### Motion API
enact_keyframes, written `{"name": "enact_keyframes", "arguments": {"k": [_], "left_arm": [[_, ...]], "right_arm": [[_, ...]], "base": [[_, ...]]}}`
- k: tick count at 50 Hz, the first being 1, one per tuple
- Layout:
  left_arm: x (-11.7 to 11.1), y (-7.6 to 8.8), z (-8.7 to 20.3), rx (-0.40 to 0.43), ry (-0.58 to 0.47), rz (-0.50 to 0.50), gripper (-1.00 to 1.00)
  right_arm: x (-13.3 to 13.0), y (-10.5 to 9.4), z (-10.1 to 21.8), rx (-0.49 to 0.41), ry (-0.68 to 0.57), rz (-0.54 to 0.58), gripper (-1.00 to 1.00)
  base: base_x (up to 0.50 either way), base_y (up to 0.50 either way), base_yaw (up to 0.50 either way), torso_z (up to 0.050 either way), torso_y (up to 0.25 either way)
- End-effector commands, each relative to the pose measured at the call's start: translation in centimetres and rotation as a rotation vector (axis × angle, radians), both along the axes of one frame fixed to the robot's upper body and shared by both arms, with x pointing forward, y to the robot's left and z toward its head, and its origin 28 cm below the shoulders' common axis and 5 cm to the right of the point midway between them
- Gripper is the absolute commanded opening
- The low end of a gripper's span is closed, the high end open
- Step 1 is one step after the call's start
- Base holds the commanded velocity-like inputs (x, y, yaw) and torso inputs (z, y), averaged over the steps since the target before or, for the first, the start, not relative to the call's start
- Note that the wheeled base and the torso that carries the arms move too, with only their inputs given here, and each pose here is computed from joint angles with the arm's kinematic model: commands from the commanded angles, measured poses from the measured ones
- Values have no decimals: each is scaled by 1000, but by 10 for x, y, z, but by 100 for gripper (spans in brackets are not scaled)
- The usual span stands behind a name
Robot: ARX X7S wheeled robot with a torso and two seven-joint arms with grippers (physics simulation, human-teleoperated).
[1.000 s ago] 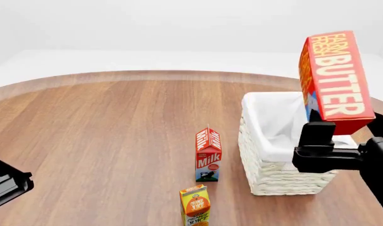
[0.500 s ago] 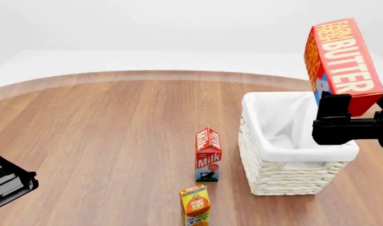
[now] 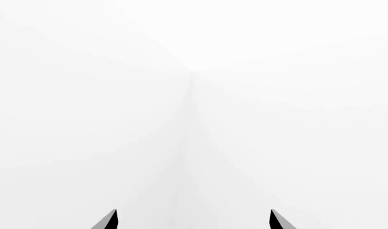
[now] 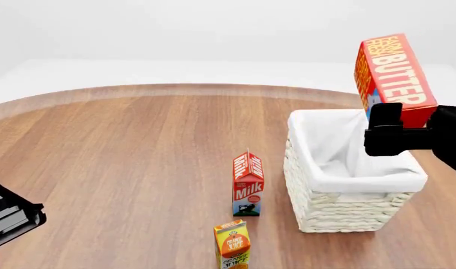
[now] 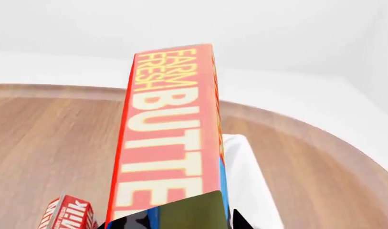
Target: Pick up the cream cheese box and the butter, and put them in the basket.
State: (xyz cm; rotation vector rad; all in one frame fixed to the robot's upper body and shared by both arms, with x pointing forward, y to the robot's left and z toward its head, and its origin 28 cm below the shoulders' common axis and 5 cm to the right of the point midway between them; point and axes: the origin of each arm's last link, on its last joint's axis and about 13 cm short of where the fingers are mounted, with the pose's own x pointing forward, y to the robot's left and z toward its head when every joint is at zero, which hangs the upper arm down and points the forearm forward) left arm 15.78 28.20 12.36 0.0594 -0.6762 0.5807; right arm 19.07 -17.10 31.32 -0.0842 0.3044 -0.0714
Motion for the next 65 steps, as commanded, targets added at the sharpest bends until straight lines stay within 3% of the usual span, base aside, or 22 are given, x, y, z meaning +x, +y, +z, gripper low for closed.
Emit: {"name": "enact_keyframes", "arguments": {"k": [1, 42, 58, 65], "left_arm": [[0, 1, 2, 4, -3, 9, 100], [2, 0, -1, 4, 18, -1, 100], [3, -1, -2, 5, 24, -5, 100], [3, -1, -2, 5, 24, -5, 100]], "right_arm": [[23, 1, 18, -23, -101, 42, -100], [69, -12, -22, 18, 59, -59, -100], [80, -24, -33, 5, 107, -68, -100], [80, -21, -38, 5, 135, -16, -100]], "base": [[0, 0, 0, 0, 10], [0, 0, 0, 0, 1], [0, 0, 0, 1, 2], [0, 0, 0, 0, 1]]}}
